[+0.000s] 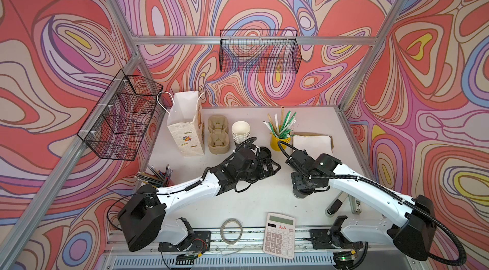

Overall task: Pack a coffee takeout order
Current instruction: Place the coffee cup at the bottom-right of the table.

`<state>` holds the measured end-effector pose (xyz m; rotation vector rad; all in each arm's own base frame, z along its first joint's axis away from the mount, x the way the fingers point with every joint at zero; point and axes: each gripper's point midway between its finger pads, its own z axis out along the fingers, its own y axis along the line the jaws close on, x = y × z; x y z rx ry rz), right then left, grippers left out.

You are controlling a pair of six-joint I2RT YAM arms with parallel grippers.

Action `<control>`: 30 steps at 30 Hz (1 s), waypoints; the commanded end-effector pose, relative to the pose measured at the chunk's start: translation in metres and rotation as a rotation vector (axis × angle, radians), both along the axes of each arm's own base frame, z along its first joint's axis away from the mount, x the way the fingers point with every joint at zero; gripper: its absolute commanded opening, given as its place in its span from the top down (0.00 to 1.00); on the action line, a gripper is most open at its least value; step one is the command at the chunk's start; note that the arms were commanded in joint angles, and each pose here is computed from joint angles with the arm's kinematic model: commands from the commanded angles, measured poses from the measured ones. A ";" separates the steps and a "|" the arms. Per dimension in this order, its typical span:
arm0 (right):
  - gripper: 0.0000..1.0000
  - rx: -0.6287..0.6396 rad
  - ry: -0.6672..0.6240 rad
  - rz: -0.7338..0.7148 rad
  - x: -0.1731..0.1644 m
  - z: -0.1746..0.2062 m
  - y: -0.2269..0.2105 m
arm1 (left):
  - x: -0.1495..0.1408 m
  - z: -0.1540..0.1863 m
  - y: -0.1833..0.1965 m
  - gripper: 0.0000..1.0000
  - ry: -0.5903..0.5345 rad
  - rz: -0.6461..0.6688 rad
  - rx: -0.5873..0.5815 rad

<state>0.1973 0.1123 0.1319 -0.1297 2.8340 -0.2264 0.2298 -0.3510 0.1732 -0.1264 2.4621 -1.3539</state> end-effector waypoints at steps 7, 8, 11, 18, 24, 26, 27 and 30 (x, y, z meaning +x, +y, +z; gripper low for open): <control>0.17 -0.038 -0.007 -0.008 0.003 0.014 -0.006 | 0.000 0.000 0.001 0.00 -0.015 0.004 0.006; 0.18 -0.037 -0.005 -0.007 0.003 0.014 -0.005 | 0.000 -0.001 0.000 0.00 -0.012 0.003 0.006; 0.20 -0.027 0.001 -0.003 0.003 0.013 -0.003 | -0.001 0.000 0.001 0.00 -0.014 0.003 0.004; 0.17 0.041 -0.081 -0.011 0.014 0.037 0.006 | 0.003 0.012 0.018 0.00 -0.076 0.043 0.044; 0.03 0.160 -0.212 0.025 0.037 0.076 0.029 | 0.016 0.043 0.058 0.00 -0.147 0.099 0.097; 0.02 0.204 -0.274 0.036 0.048 0.093 0.038 | 0.021 0.055 0.080 0.00 -0.169 0.141 0.112; 0.02 0.215 -0.303 0.032 0.052 0.100 0.039 | 0.024 0.060 0.091 0.00 -0.180 0.162 0.122; 0.02 0.247 -0.400 0.052 0.067 0.122 0.046 | 0.028 0.074 0.127 0.00 -0.215 0.234 0.171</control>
